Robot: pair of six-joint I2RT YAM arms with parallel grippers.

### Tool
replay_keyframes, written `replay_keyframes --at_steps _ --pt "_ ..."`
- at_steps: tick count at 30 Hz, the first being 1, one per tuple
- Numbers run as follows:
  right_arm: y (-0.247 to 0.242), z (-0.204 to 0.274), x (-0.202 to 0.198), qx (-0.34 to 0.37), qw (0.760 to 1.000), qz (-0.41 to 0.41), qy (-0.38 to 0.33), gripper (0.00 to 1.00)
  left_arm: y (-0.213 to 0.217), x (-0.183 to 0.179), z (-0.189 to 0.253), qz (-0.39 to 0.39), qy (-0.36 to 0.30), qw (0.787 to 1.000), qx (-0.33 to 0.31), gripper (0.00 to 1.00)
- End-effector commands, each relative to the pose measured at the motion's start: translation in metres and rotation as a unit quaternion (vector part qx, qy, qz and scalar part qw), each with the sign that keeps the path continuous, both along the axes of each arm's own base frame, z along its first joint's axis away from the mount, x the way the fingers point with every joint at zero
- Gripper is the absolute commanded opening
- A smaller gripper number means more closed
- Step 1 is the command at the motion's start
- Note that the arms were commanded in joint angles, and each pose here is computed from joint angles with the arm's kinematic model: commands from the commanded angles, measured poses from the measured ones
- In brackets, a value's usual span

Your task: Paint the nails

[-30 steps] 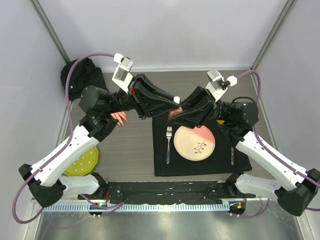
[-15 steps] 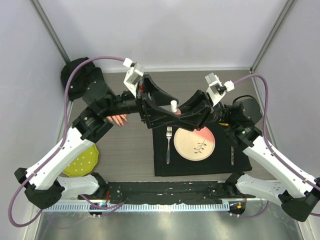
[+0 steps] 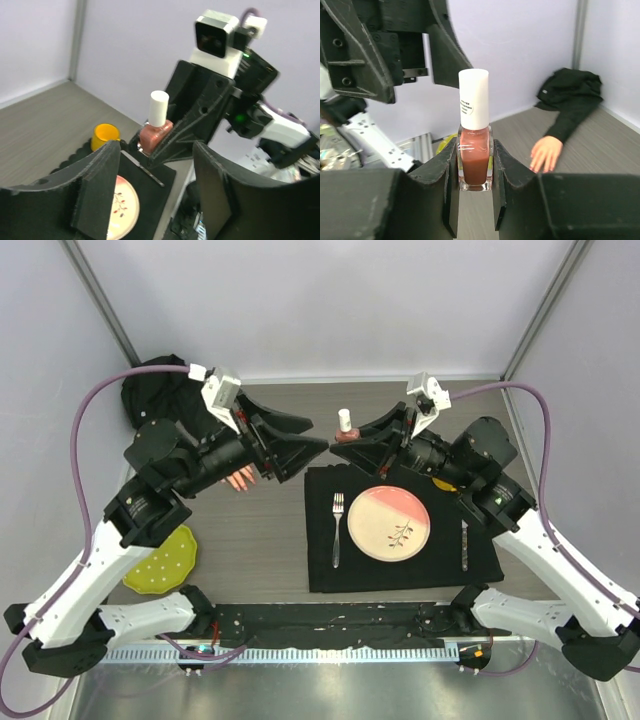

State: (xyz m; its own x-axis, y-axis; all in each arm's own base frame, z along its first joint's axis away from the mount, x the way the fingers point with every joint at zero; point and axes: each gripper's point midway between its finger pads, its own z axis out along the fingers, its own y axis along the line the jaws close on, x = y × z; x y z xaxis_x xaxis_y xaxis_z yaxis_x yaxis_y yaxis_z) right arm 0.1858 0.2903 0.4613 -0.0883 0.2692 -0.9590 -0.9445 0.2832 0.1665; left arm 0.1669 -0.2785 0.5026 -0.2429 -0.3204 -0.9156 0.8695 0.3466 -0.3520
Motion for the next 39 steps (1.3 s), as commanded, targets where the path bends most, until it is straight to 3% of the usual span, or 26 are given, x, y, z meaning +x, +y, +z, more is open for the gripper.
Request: replay_keyframes --at_steps 1,17,23,31,34,35,36,39 --pt "-0.012 0.018 0.020 0.003 0.997 -0.076 -0.018 0.01 0.003 0.030 0.010 0.090 0.000 0.996 -0.017 0.61" --pt "-0.009 0.007 0.029 -0.015 0.996 -0.093 -0.011 0.01 -0.017 0.056 0.011 0.211 -0.009 0.977 0.019 0.54" --pt "-0.007 0.008 0.028 -0.013 0.996 -0.089 -0.011 0.01 -0.029 0.063 0.007 0.214 0.009 0.976 0.033 0.50" --pt "-0.008 0.010 0.026 -0.011 0.996 -0.088 -0.014 0.01 -0.047 0.051 0.003 0.160 0.021 0.986 0.037 0.39" --pt "-0.008 0.018 0.025 0.002 0.996 -0.086 -0.023 0.01 -0.052 0.044 0.000 0.135 0.024 0.990 0.042 0.28" --pt "-0.007 0.019 0.023 0.004 0.996 -0.083 -0.025 0.01 -0.054 0.042 -0.001 0.128 0.023 0.991 0.045 0.15" --pt "-0.007 0.019 0.021 0.004 0.997 -0.076 -0.026 0.02 -0.057 0.038 -0.003 0.114 0.020 0.992 0.048 0.08" --pt "0.000 0.022 0.000 0.009 0.999 -0.018 -0.043 0.01 -0.074 0.014 -0.007 -0.007 0.002 0.999 0.047 0.00"
